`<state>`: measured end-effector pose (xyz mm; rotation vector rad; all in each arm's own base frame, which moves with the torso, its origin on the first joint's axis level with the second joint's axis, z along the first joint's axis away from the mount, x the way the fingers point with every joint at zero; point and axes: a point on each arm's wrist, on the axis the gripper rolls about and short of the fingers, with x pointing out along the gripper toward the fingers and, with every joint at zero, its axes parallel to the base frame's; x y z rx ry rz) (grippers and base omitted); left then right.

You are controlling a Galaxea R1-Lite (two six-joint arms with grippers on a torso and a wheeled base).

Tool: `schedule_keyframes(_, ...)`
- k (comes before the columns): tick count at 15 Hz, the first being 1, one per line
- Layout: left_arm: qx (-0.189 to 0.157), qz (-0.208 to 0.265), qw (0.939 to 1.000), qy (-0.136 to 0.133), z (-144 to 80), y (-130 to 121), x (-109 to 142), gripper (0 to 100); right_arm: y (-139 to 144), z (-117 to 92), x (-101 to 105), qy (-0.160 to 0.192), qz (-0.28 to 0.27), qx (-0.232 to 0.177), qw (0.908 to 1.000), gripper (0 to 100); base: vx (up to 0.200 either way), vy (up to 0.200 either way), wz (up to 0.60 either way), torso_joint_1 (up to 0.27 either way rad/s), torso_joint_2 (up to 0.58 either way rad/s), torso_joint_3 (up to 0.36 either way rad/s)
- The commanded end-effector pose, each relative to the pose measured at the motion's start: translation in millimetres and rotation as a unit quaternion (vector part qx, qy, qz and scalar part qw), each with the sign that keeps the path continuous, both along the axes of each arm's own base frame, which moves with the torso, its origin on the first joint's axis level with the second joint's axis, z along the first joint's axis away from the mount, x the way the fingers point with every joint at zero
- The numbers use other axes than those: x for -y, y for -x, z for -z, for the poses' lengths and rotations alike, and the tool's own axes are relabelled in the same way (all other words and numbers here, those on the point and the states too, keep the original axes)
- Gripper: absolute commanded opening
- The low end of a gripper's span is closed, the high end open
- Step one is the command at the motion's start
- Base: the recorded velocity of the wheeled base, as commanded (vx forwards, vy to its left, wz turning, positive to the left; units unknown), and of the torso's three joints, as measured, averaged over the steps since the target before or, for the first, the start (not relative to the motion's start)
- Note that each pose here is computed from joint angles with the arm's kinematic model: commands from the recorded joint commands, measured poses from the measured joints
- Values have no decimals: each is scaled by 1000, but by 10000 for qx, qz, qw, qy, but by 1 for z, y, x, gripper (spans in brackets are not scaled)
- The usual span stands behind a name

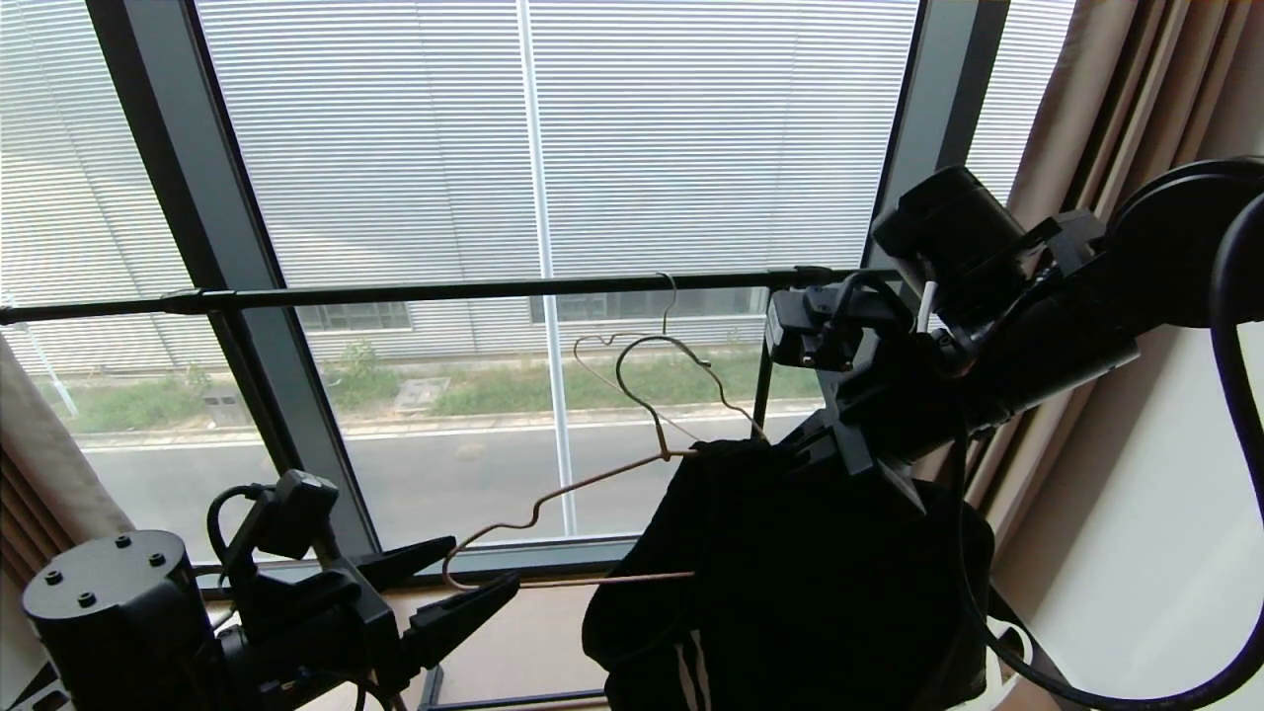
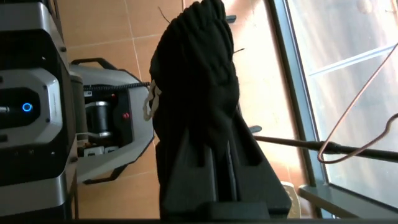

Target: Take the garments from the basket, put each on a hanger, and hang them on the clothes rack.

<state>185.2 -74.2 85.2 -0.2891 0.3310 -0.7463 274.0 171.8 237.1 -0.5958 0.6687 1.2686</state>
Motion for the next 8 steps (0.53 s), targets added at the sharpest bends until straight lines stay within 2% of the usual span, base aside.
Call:
schedule_keyframes(1, -167, -228, 9994, 210, -1, -1, -8, 100, 5, -11, 5, -116, 104, 70, 9999, 0, 0, 0, 0, 0, 0, 0)
schedule_keyframes(3, -498, -269, 9979, 301, 6, -4, -7, 100, 10, -18, 7, -279, 354, -100, 9989, 0, 0, 0, 0, 0, 0, 0)
schedule_keyframes(5, -853, -261, 9959, 178, 22, -9, -4, 100, 17, -26, 10, -526, 520, -311, 9968, 0, 0, 0, 0, 0, 0, 0)
schedule_keyframes(8, -985, -99, 9950, 118, 27, -8, 3, 100, 18, -24, 15, -554, 587, -380, 9960, 0, 0, 0, 0, 0, 0, 0)
